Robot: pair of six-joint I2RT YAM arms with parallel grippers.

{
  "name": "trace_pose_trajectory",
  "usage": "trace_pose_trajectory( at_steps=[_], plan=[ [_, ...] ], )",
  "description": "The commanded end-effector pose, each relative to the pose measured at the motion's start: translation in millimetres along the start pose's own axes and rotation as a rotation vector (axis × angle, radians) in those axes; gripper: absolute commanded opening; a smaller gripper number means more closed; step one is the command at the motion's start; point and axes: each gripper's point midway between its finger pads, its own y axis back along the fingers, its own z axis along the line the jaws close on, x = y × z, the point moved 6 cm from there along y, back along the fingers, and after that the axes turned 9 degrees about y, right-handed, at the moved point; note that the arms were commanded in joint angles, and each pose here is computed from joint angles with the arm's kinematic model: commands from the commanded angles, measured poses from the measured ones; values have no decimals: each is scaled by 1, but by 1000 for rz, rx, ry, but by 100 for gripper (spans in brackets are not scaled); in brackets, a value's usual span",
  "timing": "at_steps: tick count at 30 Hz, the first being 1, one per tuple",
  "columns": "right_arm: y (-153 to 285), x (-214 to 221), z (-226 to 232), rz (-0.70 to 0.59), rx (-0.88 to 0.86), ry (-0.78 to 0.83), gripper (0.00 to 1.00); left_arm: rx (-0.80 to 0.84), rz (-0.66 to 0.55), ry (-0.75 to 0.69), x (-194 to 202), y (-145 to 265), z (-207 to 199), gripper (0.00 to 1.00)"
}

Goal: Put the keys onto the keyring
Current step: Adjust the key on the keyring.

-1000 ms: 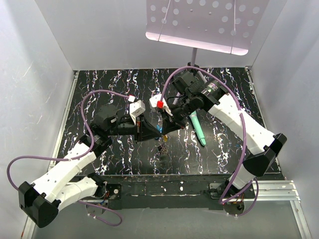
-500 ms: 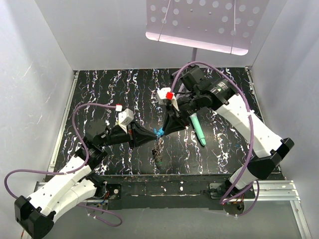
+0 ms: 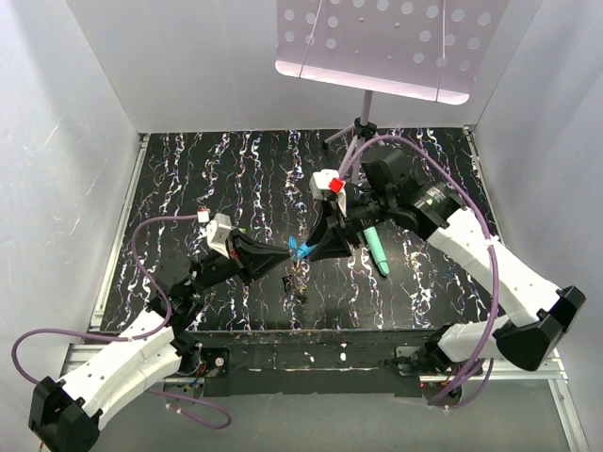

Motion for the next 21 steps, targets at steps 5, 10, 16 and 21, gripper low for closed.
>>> trace_pose_trajectory(
  at_steps=[5, 10, 16, 21],
  plan=[
    [-7, -18, -17, -173, 349, 122, 52, -18, -284, 23, -22, 7, -1, 0],
    [-16, -15, -23, -171, 389, 122, 50, -30, -344, 38, -15, 12, 7, 0],
    [-28, -6, -34, -145, 400, 74, 45, -28, -368, 22, -14, 13, 10, 0],
    [-32, 1, -39, -120, 410, 43, 44, -46, -382, 8, -13, 15, 13, 0]
  ],
)
